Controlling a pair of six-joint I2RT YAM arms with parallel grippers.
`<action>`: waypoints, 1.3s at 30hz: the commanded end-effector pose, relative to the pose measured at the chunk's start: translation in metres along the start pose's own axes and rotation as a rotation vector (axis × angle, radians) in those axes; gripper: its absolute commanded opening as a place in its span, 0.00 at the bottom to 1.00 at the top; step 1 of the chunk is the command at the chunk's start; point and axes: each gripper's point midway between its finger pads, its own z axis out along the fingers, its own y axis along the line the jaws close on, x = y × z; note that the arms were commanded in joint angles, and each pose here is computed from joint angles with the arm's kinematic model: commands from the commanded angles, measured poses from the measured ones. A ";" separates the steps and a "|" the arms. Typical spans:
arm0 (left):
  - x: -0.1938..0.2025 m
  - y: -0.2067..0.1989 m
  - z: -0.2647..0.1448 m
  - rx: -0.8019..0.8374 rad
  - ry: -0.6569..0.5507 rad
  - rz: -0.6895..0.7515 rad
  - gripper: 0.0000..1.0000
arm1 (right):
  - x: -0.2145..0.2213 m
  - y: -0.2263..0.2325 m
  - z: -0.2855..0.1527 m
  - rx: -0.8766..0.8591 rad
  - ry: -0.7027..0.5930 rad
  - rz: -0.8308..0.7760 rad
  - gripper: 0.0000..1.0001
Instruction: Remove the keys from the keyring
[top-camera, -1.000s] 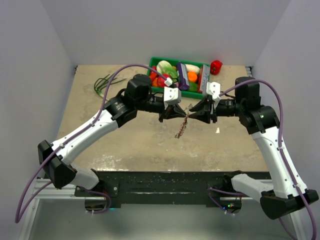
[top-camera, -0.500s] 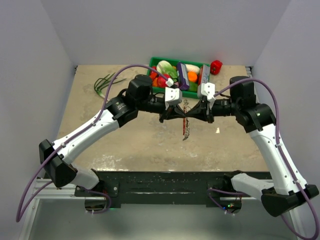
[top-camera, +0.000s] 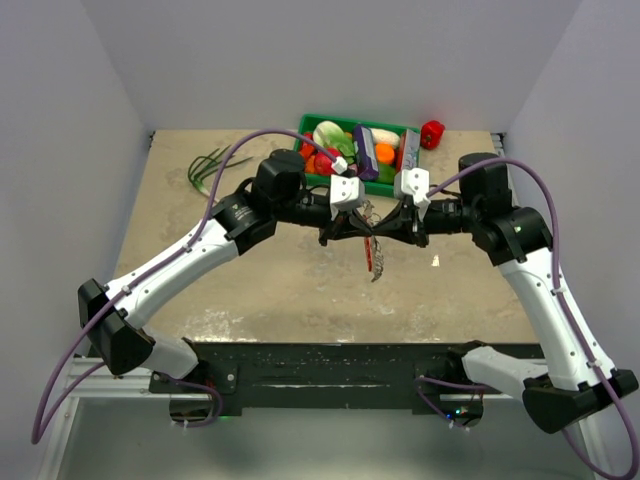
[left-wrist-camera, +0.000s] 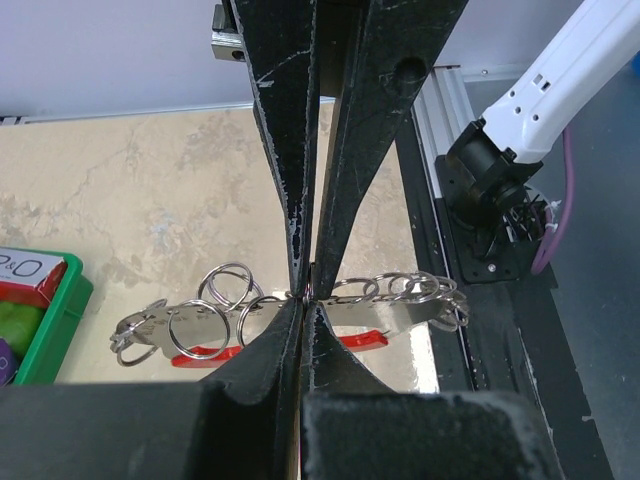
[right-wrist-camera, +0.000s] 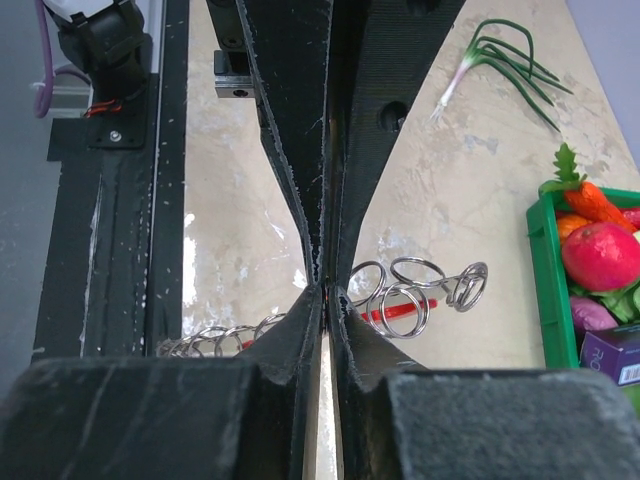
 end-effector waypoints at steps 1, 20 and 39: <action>-0.025 0.000 -0.006 -0.011 -0.073 0.061 0.00 | -0.008 0.002 -0.004 -0.001 0.001 -0.030 0.09; -0.022 0.000 -0.004 -0.012 -0.069 0.056 0.13 | -0.012 -0.003 -0.002 0.023 -0.028 -0.028 0.00; -0.030 -0.003 -0.016 -0.027 -0.083 0.080 0.25 | -0.027 0.001 -0.010 -0.045 -0.213 0.051 0.00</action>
